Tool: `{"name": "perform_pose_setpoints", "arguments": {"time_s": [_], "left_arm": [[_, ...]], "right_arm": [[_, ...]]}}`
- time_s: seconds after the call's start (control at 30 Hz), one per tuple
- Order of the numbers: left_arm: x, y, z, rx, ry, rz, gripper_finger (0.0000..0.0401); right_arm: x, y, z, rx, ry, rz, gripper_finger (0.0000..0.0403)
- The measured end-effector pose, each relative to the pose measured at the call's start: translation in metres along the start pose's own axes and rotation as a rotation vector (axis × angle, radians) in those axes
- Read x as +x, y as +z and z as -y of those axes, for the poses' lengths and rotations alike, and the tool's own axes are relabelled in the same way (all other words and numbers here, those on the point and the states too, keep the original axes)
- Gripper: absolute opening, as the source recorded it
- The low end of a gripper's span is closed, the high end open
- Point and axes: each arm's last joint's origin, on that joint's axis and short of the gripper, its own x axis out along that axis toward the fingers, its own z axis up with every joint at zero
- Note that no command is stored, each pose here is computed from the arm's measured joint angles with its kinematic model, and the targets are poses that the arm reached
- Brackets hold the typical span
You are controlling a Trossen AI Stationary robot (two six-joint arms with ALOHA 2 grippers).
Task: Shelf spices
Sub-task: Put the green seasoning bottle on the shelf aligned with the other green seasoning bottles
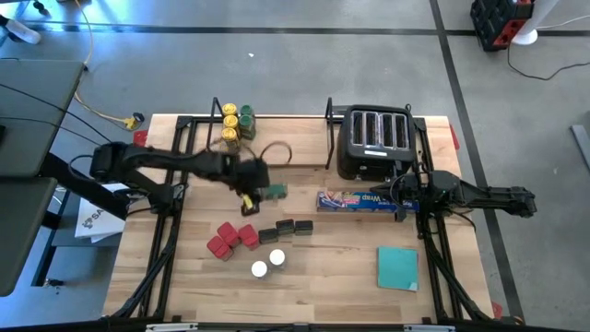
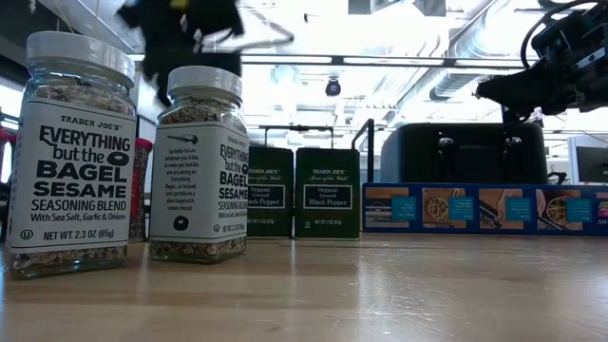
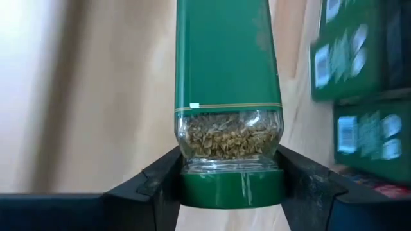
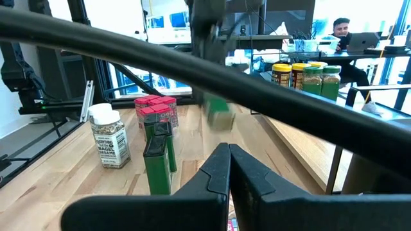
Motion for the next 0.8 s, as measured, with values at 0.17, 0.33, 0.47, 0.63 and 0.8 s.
{"name": "perform_pose_setpoints", "arguments": {"time_s": [0.17, 0.33, 0.47, 0.63, 0.8], "left_arm": [[-0.048, 0.038, -0.030, -0.028, 0.046, -0.058, 0.0197], [-0.057, 0.064, -0.070, -0.052, 0.139, -0.233, 0.0197], [-0.042, 0.079, -0.097, -0.009, 0.208, -0.431, 0.0197], [-0.018, 0.088, -0.116, 0.142, 0.315, -0.671, 0.0197], [0.000, 0.093, -0.120, 0.304, 0.282, -0.742, 0.0197]], "right_arm": [[0.000, 0.000, 0.000, 0.000, 0.000, 0.000, 0.0000], [0.000, 0.000, 0.000, 0.000, 0.000, 0.000, 0.0000], [0.000, 0.000, 0.000, 0.000, 0.000, 0.000, 0.0000], [0.000, 0.000, 0.000, 0.000, 0.000, 0.000, 0.0000], [0.000, 0.000, 0.000, 0.000, 0.000, -0.001, 0.0000]]}}
